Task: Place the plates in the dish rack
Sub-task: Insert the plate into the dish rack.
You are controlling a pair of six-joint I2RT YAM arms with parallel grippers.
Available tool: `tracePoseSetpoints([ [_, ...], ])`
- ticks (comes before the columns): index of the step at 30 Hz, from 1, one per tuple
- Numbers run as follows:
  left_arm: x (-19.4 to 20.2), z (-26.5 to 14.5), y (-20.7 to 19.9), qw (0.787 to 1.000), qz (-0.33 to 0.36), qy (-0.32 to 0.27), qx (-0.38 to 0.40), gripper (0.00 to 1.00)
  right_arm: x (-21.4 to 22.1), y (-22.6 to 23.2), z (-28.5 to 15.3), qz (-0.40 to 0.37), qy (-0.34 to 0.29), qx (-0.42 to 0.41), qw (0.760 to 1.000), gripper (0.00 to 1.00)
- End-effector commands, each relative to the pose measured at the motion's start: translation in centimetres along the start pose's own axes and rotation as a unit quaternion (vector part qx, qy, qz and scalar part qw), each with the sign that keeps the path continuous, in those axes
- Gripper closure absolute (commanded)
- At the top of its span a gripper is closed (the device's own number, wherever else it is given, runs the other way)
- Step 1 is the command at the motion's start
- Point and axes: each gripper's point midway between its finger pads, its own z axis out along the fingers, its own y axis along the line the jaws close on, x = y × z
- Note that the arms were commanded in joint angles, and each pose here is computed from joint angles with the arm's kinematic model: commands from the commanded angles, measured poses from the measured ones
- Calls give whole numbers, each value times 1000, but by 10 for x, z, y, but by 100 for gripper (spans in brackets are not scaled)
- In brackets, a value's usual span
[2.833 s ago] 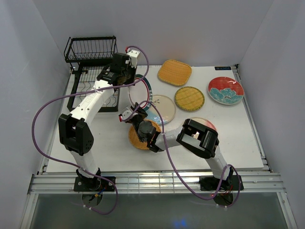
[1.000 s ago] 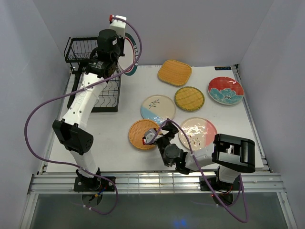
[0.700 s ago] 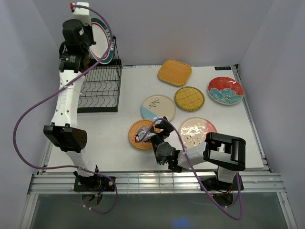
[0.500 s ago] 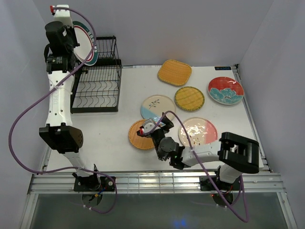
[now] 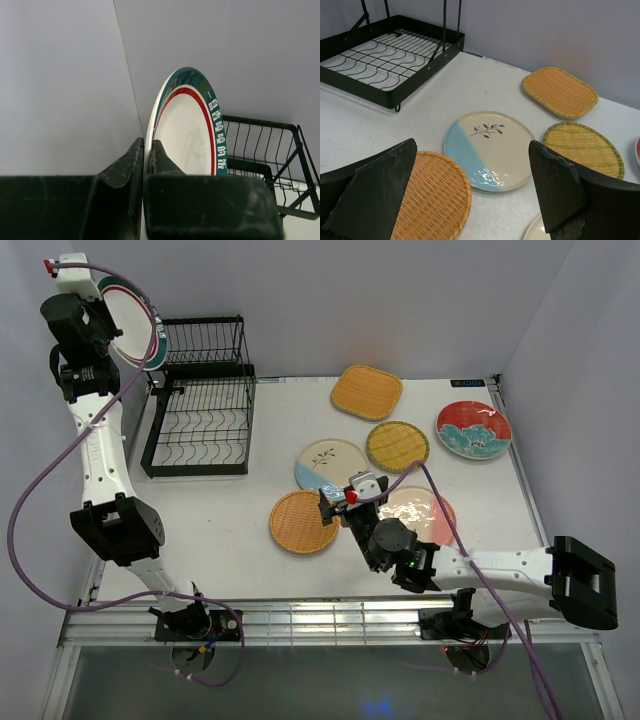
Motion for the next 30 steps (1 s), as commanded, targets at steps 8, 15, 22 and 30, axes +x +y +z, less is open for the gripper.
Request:
tracePoseSetpoints([
  [8,-47,5,15,991,-15,-130,-11,100,-4,-19,-23,81,24,-10,996,2],
  [15,-44,19,26,986,-8,-161,-44,100,2,-32,-34,85,20,-9,996,3],
  [22,-45,22,31,979,2,-195,-66,100,2,-34,-38,104,22,-13,994,3],
  [30,-35,30,24,967,65,-227,-90,100,1,-33,-38,107,23,-15,994,4],
])
